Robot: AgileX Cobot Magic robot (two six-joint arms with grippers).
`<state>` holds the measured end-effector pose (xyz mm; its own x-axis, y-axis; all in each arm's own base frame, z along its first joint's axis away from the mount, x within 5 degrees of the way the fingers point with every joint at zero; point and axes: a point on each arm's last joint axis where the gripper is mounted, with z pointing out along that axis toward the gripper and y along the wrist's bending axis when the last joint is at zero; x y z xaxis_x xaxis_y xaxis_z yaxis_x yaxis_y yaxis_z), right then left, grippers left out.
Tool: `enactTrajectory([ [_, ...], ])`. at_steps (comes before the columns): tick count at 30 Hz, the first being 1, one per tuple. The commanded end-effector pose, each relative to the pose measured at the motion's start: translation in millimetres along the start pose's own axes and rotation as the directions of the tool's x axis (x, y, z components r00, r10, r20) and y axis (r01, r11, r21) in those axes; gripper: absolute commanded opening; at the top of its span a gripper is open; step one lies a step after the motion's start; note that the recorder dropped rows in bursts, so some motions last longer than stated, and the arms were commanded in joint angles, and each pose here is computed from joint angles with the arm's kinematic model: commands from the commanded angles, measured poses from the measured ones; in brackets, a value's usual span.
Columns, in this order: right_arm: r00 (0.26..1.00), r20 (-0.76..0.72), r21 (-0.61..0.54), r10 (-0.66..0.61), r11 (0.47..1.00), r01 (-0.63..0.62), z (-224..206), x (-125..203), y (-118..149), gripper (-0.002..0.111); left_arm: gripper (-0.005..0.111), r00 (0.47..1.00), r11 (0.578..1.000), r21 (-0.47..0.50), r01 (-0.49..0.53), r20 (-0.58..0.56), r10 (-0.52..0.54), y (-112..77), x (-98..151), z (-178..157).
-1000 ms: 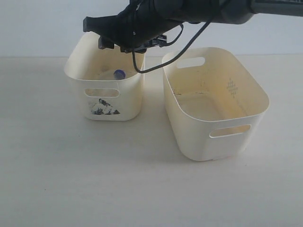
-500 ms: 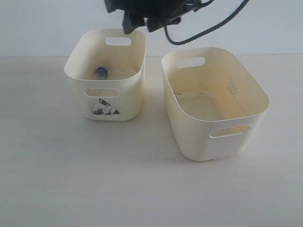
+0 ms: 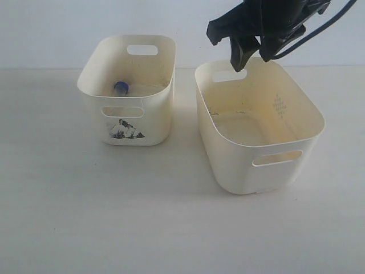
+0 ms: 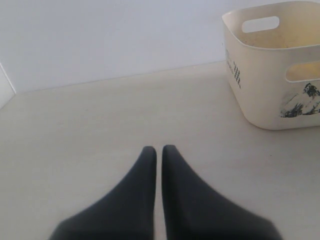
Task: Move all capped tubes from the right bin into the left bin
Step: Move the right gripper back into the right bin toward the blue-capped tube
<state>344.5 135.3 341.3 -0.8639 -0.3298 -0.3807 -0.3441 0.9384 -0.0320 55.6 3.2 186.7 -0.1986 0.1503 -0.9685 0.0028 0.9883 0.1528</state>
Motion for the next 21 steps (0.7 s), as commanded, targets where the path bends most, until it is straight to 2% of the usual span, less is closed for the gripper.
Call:
enactTrajectory([
  [1, 1.0, 0.004, 0.039, -0.005, 0.999, 0.005, -3.5, 1.1, -5.4, 0.051, 0.004, 1.0, 1.0, -0.001, 0.013, 0.021, -0.013, 0.2, -2.8, -0.5],
  [9, 1.0, -0.011, 0.174, -0.015, 0.985, 0.016, 4.5, -1.1, -17.3, 0.051, 0.004, 1.0, 1.0, -0.001, 0.013, 0.021, -0.013, 0.2, -2.8, -0.5],
  [15, 1.0, -0.027, 0.169, -0.016, 0.985, 0.02, 15.5, -3.3, -16.4, 0.051, 0.004, 1.0, 1.0, -0.001, 0.013, 0.021, -0.013, 0.2, -2.8, -0.5],
  [21, 0.996, -0.09, 0.139, -0.02, 0.99, 0.033, 46.6, -6.1, -13.4, 0.051, 0.004, 1.0, 1.0, -0.001, 0.013, 0.021, -0.013, 0.2, -2.8, -0.5],
])
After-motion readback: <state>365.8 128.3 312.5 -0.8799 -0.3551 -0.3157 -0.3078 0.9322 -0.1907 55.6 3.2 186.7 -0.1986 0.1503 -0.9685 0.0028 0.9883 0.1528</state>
